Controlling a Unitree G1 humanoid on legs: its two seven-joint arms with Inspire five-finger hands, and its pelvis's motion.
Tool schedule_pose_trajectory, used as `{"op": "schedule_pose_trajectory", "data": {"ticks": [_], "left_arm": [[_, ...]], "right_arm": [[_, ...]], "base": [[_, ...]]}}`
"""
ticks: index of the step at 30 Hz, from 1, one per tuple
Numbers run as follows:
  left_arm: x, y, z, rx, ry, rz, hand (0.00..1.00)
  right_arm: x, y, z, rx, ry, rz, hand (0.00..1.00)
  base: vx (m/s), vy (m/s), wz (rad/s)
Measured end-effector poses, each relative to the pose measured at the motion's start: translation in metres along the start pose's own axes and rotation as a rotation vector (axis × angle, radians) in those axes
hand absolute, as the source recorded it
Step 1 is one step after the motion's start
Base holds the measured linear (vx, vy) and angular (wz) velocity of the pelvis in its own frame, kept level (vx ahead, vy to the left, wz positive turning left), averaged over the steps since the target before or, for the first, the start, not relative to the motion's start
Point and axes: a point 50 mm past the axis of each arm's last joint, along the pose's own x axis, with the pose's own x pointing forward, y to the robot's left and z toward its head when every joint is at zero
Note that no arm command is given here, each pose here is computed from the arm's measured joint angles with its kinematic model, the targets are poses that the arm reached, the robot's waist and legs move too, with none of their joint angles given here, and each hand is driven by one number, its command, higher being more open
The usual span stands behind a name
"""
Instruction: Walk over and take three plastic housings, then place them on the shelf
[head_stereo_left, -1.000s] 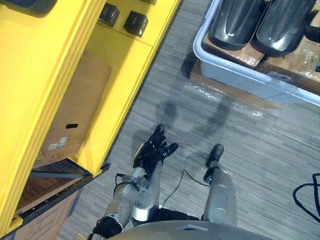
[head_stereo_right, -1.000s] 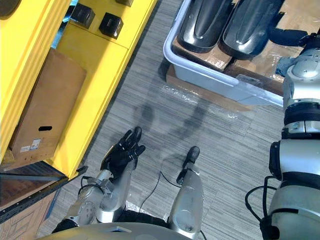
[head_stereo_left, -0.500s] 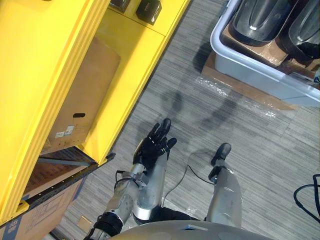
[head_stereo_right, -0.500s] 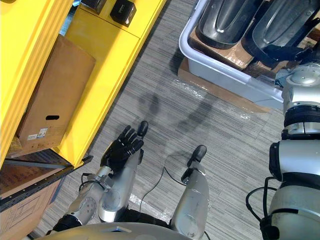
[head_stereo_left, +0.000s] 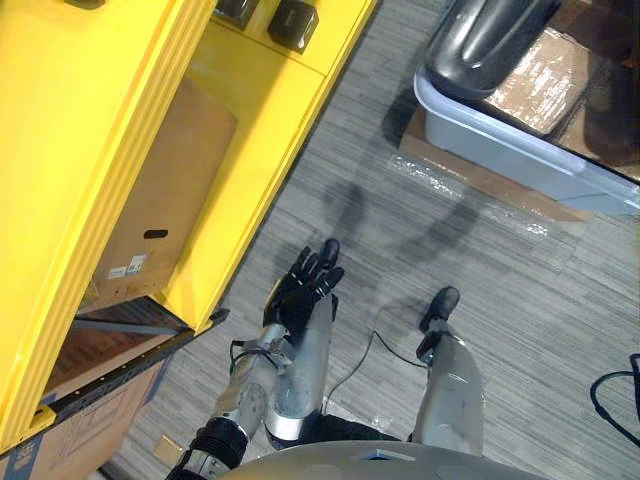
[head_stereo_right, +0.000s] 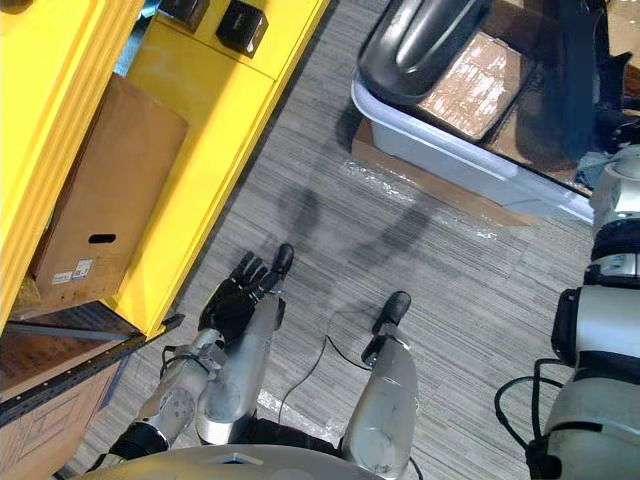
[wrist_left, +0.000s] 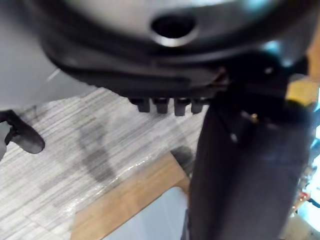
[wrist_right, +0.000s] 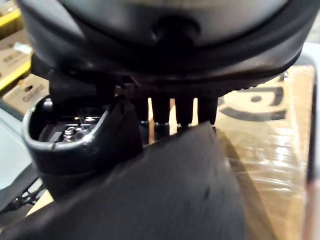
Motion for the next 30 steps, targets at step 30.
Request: {"op": "schedule_pose_trajectory", "data": {"ticks": [30], "left_arm": [[-0.04,-0.005,0.076,0.278,-0.268,-0.038,1.0]], "right_arm": [[-0.052,0.053,-0.064,-0.041,-0.309,-0.07,0.0]], "base": [[0.04,-0.028,-0.01]]}}
